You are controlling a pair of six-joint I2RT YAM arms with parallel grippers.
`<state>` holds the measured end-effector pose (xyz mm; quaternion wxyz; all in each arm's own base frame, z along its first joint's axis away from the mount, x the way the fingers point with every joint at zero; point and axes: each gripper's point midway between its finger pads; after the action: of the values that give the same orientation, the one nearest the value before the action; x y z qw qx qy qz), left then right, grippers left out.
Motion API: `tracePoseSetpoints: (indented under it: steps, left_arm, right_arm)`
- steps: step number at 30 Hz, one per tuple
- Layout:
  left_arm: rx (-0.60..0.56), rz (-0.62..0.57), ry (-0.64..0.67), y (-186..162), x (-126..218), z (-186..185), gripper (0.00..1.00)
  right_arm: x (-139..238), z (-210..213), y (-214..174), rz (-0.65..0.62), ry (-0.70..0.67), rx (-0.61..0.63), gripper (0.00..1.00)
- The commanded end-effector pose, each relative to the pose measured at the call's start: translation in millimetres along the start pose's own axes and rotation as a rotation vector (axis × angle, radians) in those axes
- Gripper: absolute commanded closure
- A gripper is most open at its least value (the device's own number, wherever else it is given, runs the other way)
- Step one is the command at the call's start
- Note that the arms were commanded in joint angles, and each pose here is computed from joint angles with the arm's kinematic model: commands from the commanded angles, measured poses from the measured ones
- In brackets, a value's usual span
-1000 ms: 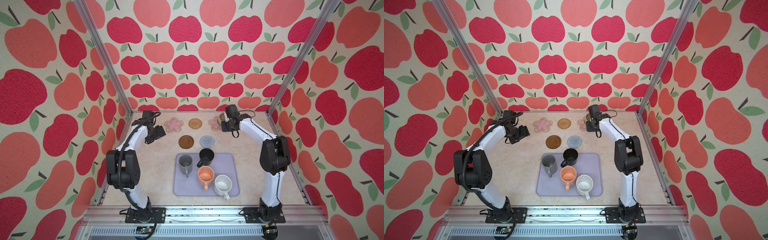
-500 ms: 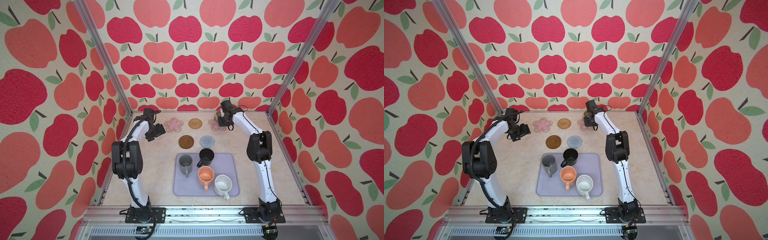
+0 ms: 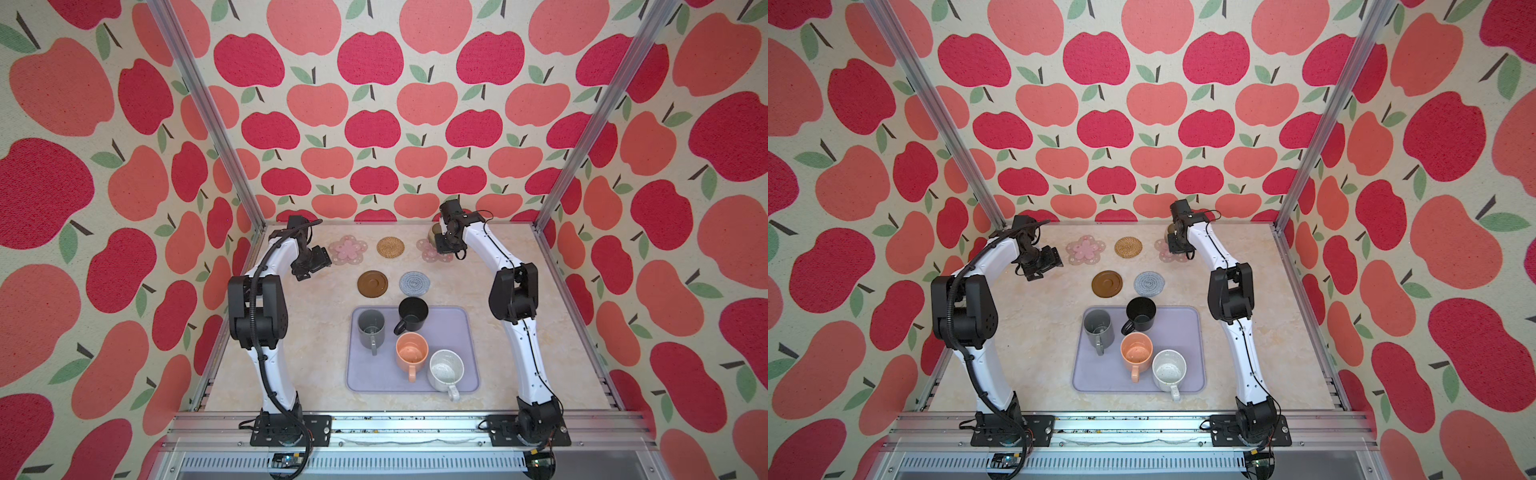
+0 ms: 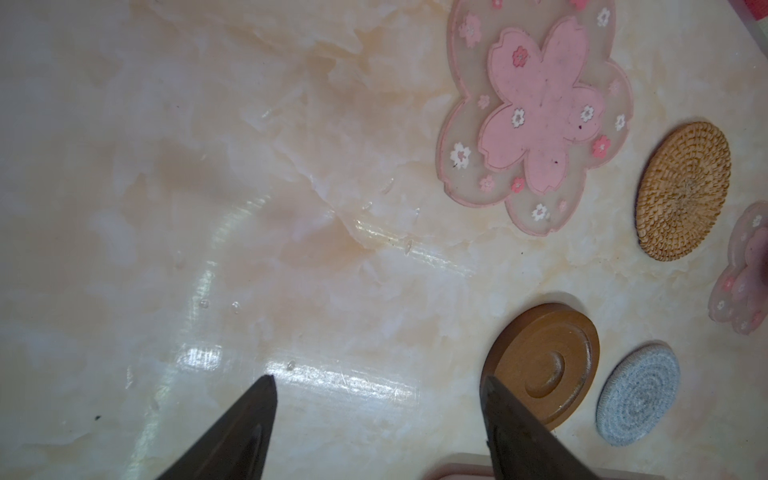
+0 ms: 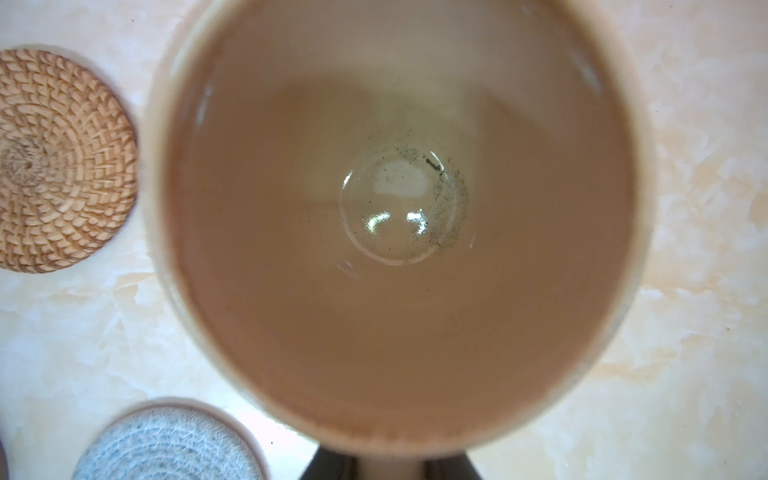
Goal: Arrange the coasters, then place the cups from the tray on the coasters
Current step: 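Lower the beige mug onto the farthest pink flower coaster with the right gripper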
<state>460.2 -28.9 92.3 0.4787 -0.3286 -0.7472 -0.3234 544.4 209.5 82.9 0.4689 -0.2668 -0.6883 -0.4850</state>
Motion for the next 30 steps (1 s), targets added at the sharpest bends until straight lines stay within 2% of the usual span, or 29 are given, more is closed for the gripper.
tracePoseSetpoints:
  steps: [1, 23, 30]
  left_arm:
    - [-0.003, 0.019, 0.000, 2, -1, 1, 0.20]
    - [0.011, 0.033, 0.003, 0, -4, 6, 0.21]
    - [0.012, 0.034, 0.000, -1, -2, 6, 0.20]
  right_arm:
    - [12, -5, 22, -0.073, -0.005, 0.005, 1.00]
    - [1, 12, 14, -0.042, -0.009, 0.030, 1.00]
    - [-1, 15, 3, -0.006, -0.008, 0.007, 0.96]
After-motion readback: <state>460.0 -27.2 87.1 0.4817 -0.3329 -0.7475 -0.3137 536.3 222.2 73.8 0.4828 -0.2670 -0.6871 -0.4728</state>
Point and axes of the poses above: each gripper's point midway between its finger pads, its own x axis back along the fingers, its own z axis along the line the jaws close on, y = z × x, and after that the axes turned 11 degrees about x, right-handed
